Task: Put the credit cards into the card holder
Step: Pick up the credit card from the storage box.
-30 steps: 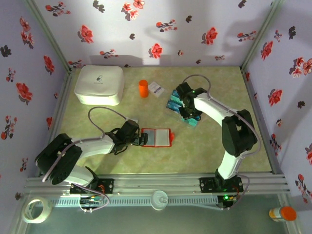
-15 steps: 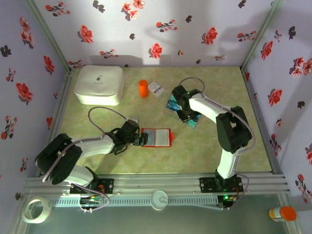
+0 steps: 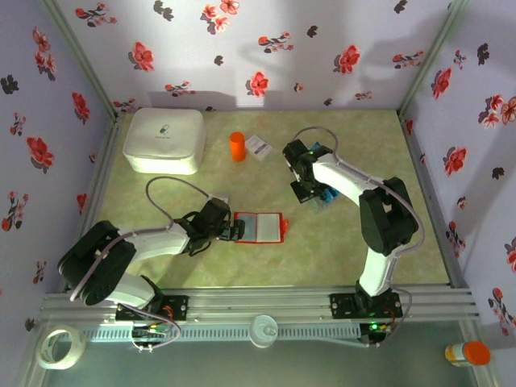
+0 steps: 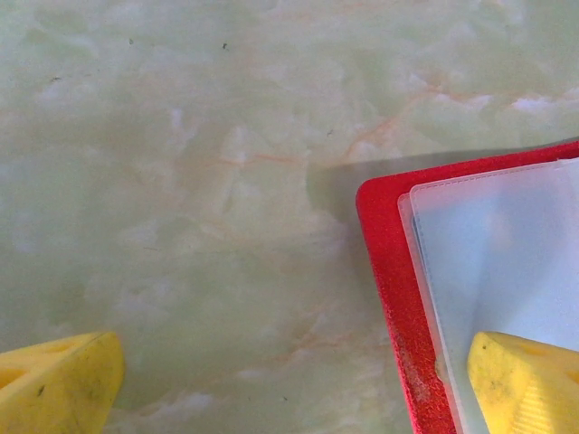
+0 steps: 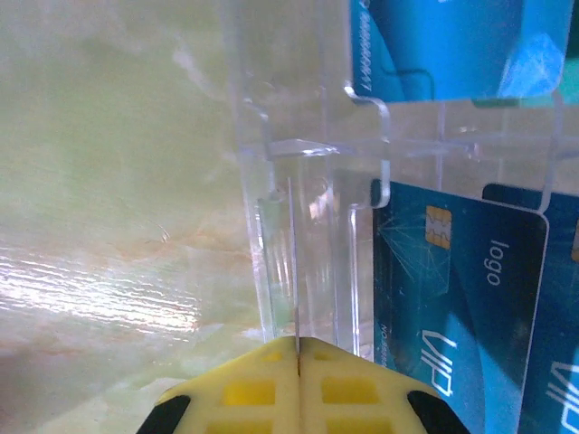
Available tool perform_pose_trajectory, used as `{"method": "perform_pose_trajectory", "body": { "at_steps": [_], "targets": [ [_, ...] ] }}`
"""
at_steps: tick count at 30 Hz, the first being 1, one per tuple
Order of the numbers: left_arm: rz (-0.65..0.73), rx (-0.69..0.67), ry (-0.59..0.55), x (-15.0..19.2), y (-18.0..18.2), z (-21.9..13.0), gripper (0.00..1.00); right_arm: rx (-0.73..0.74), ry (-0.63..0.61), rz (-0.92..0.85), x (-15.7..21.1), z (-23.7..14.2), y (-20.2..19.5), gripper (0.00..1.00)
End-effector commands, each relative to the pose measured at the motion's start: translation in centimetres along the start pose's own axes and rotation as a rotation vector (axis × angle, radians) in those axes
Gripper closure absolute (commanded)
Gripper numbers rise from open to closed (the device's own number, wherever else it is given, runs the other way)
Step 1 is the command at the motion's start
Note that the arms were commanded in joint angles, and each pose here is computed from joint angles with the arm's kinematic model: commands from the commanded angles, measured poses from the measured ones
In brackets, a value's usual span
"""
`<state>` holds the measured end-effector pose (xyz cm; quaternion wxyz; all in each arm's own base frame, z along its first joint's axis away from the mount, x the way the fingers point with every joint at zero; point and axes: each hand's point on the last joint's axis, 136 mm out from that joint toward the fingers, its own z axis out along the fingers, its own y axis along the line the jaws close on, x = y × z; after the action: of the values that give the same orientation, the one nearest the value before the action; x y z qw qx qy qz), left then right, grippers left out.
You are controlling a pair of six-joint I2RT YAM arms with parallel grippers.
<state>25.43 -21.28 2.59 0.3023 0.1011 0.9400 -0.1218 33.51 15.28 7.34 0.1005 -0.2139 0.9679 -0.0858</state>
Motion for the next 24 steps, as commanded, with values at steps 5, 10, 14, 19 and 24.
{"method": "perform_pose_trajectory", "body": {
  "at_steps": [5,10,14,19,24],
  "targets": [
    [0.001,-0.009,0.038,1.3,0.5,0.5,0.01,-0.006,-0.071,-0.044,-1.1,-4.0,0.2,1.0],
    [0.001,-0.013,0.039,1.3,0.6,0.5,0.01,-0.071,-0.152,-0.008,-1.7,-7.0,1.5,1.0],
    [0.001,-0.017,0.041,1.3,0.7,0.5,0.01,-0.212,-0.213,0.05,-2.0,-8.6,4.3,1.0],
    [0.0,-0.025,0.038,1.3,0.8,0.3,0.01,-0.441,-0.265,0.159,-2.1,-9.6,8.8,1.0],
    [-0.001,-0.033,0.035,1.3,1.1,0.1,0.01,-0.647,-0.262,0.263,-2.1,-8.9,13.1,1.0]
  ]
}}
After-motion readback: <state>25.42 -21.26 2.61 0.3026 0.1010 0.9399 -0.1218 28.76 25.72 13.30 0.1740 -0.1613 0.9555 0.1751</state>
